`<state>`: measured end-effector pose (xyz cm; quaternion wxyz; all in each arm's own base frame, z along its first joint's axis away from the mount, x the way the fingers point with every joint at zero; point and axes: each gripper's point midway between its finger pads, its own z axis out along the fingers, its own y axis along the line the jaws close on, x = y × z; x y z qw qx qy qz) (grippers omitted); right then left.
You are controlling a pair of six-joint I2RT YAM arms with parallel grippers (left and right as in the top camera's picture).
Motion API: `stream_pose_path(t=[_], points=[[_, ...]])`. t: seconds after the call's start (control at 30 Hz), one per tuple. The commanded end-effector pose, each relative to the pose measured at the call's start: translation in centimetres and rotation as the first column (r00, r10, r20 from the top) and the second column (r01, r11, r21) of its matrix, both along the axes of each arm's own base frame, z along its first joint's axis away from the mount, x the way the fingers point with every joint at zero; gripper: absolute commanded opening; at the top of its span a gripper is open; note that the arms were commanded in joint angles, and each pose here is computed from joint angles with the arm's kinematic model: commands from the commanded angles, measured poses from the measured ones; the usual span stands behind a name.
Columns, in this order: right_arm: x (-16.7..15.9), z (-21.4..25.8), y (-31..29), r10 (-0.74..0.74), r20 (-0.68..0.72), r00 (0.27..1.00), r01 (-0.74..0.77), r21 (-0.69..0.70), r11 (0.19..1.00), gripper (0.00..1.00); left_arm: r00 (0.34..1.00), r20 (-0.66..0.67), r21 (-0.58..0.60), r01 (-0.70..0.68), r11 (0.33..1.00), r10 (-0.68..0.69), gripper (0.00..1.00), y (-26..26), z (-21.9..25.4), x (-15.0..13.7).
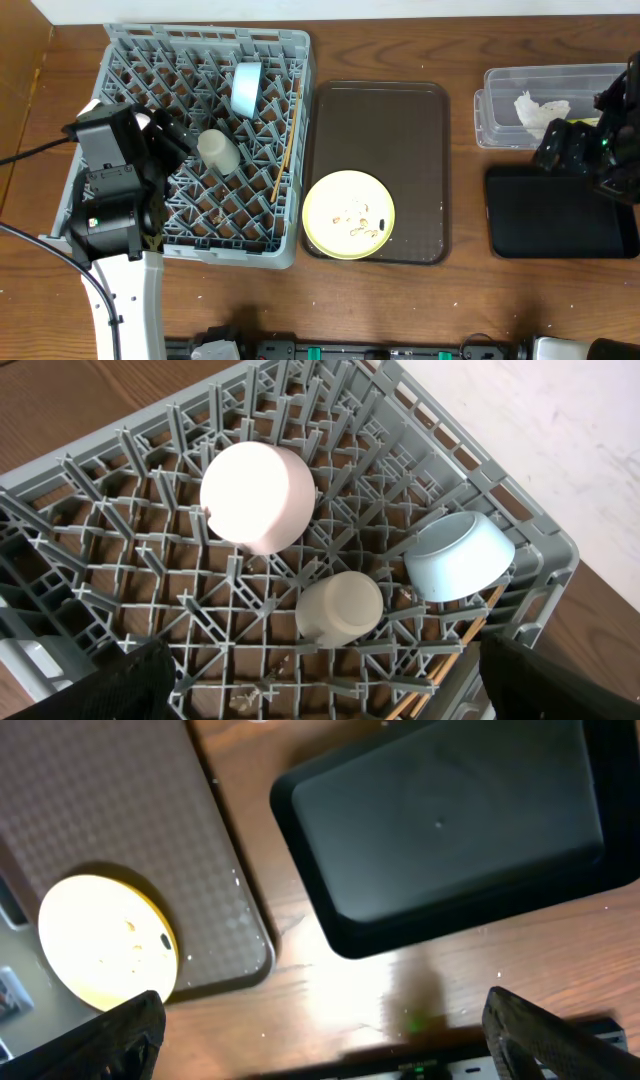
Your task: Sort waste into correct bins and load items into the dishwasher
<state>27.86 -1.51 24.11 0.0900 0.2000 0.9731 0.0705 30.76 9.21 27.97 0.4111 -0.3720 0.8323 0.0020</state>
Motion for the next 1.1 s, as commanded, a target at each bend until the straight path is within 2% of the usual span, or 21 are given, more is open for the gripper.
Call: stream_pose_path(t=[0.0, 0.13, 0.2, 0.23, 0.27, 0.33, 0.47, 0.53, 0.57, 0.67, 0.73, 0.8, 0.87, 0.9, 0.97, 1.0, 1.07], points=[[-0.3, 0.5, 2.0, 0.14, 0.031, 0.99, -0.141, 0.06, 0.988, 0.99, 1.0, -0.008, -0.025, 0.018, 1.0, -0.018, 0.98, -0.4, -0.3, 0.1], [-0.7, 0.6, 4.5, 0.234, 0.037, 0.971, -0.237, 0.111, 0.965, 0.99, 0.985, 0.039, -0.167, 0.174, 0.97, -0.17, 0.98, -4.0, -0.3, 0.9], [-0.8, 0.8, 5.7, 0.254, 0.046, 0.966, -0.258, 0.151, 0.954, 0.99, 0.94, 0.065, -0.337, 0.335, 0.88, -0.334, 0.98, -8.4, -0.7, 0.3], [-0.7, 1.0, 6.8, 0.276, 0.066, 0.959, -0.284, 0.18, 0.942, 0.99, 0.887, 0.092, -0.414, 0.448, 0.793, -0.453, 0.98, -11.4, -0.8, -0.3], [-0.5, 1.3, 7.9, 0.308, 0.093, 0.947, -0.321, 0.201, 0.926, 0.99, 0.813, 0.103, -0.42, 0.557, 0.716, -0.573, 0.98, -13.6, -1.1, -1.0], [-0.4, 1.5, 9.7, 0.375, 0.124, 0.919, -0.394, 0.205, 0.896, 0.99, 0.732, 0.043, -0.399, 0.636, 0.661, -0.68, 0.98, -15.4, -2.4, -2.2], [-0.4, 1.7, 13.1, 0.509, 0.178, 0.842, -0.536, 0.164, 0.828, 0.99, 0.677, -0.285, -0.361, 0.58, 0.73, -0.679, 0.98, -15.1, -7.2, -5.3], [0.1, 2.1, 14.4, 0.542, 0.221, 0.811, -0.577, 0.146, 0.804, 0.99, 0.629, -0.354, -0.359, 0.592, 0.722, -0.692, 0.98, -15.8, -8.2, -6.2], [0.8, 2.4, 15.1, 0.549, 0.257, 0.796, -0.591, 0.133, 0.795, 0.99, 0.586, -0.379, -0.368, 0.615, 0.697, -0.717, 0.98, -16.9, -8.8, -6.6], [1.7, 2.8, 15.5, 0.51, 0.288, 0.811, -0.562, 0.14, 0.815, 0.99, 0.525, -0.409, -0.365, 0.655, 0.661, -0.746, 0.98, -18.5, -9.7, -6.6], [1.9, 2.9, 15.6, 0.509, 0.297, 0.808, -0.563, 0.137, 0.815, 0.99, 0.518, -0.437, -0.336, 0.664, 0.668, -0.735, 0.98, -18.5, -10.2, -6.2], [2.1, 3.0, 15.8, 0.503, 0.305, 0.809, -0.56, 0.138, 0.817, 0.88, 0.547, -0.484, -0.29, 0.636, 0.715, -0.683, 0.98, -17.5, -10.8, -5.6], [2.4, 2.8, 16.4, 0.516, 0.311, 0.798, -0.573, 0.127, 0.81, 0.67, 0.623, -0.52, -0.237, 0.552, 0.799, -0.585, 0.98, -15.9, -11.2, -4.8], [2.6, 2.3, 16.8, 0.531, 0.302, 0.792, -0.583, 0.118, 0.804, 0.51, 0.672, -0.516, -0.22, 0.497, 0.84, -0.532, 0.98, -15.1, -11.3, -4.0], [2.6, 1.4, 17.6, 0.55, 0.288, 0.784, -0.6, 0.122, 0.791, 0.42, 0.693, -0.493, -0.212, 0.49, 0.845, -0.526, 0.98, -14.9, -11.1, -3.3], [2.7, 0.2, 18.3, 0.558, 0.268, 0.785, -0.603, 0.127, 0.788, 0.35, 0.707, -0.478, -0.206, 0.487, 0.849, -0.522, 0.98, -14.8, -11.0, -2.8], [2.7, -2.4, 19.3, 0.565, 0.226, 0.794, -0.601, 0.142, 0.787, 0.34, 0.725, -0.457, -0.195, 0.484, 0.853, -0.516, 0.98, -14.6, -10.8, -2.1]])
